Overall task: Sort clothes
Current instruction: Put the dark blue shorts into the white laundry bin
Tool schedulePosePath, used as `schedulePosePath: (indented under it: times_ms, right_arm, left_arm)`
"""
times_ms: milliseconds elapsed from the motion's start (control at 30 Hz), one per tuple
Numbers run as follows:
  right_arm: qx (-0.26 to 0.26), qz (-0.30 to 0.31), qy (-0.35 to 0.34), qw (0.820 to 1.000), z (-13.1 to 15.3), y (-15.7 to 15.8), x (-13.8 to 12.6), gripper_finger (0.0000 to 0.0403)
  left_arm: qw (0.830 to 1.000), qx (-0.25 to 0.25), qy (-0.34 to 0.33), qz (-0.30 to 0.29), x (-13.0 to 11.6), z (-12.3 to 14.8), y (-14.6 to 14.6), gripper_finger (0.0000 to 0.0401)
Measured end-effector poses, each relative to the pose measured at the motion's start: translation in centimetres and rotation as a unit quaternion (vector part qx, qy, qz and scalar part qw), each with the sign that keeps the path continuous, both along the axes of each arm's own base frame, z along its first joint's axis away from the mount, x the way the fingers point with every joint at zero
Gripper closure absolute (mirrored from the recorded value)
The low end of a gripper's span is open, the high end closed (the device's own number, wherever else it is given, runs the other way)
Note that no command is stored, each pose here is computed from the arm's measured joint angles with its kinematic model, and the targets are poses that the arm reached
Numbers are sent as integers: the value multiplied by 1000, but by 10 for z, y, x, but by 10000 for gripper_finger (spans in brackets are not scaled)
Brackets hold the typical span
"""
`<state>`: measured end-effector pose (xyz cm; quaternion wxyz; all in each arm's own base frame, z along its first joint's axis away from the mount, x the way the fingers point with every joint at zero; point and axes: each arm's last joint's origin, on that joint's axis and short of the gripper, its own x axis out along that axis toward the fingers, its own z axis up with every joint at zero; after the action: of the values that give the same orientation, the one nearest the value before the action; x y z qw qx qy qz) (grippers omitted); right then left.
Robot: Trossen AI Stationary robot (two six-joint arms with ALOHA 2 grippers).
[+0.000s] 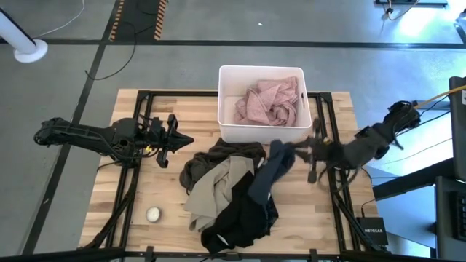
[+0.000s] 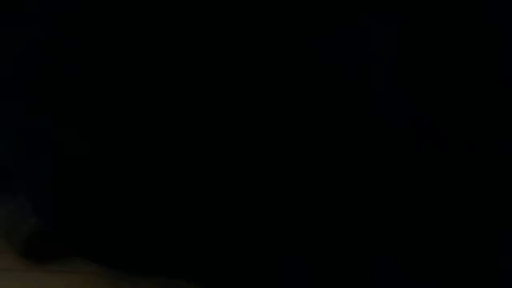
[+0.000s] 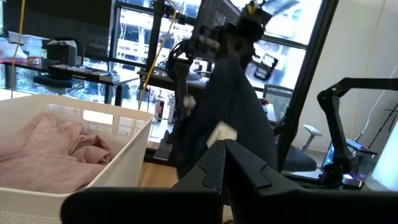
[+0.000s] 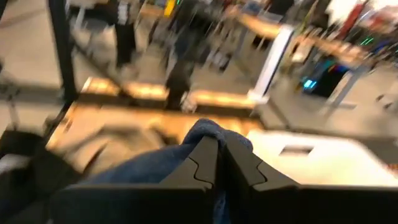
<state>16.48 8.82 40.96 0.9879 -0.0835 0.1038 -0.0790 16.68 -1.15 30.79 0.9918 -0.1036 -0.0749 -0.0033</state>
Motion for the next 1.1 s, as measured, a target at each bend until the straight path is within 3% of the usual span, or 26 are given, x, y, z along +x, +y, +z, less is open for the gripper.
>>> schedulePosePath:
  times_ms: [167, 367, 567, 733, 933, 1033, 1100]
  right_arm:
    - [-32, -50, -81, 995, 24, -18, -2, 384]
    - [-69, -114, -177, 975, 51, -40, -5, 384]
    - [-104, -171, -275, 940, 76, -59, -11, 383]
    - [-123, -214, -368, 897, 92, -77, -18, 383]
    - [-217, -319, -359, 850, 99, -110, -23, 382]
    - [-232, -360, -321, 845, 94, -128, -21, 382]
    - [-222, -372, -294, 852, 88, -138, -18, 382]
  left_arm:
    - [1000, 0, 0, 0, 0, 0, 0, 401]
    - [1000, 0, 3, 0, 0, -1, 0, 401]
    - [1000, 3, 3, 1, 0, -1, 0, 401]
    - [1000, 10, 3, 2, 0, -1, 0, 401]
    - [1000, 8, 3, 2, 0, -1, 0, 401]
    - [1000, 22, 5, 3, 0, -1, 0, 401]
    - [1000, 26, 6, 4, 0, -1, 0, 401]
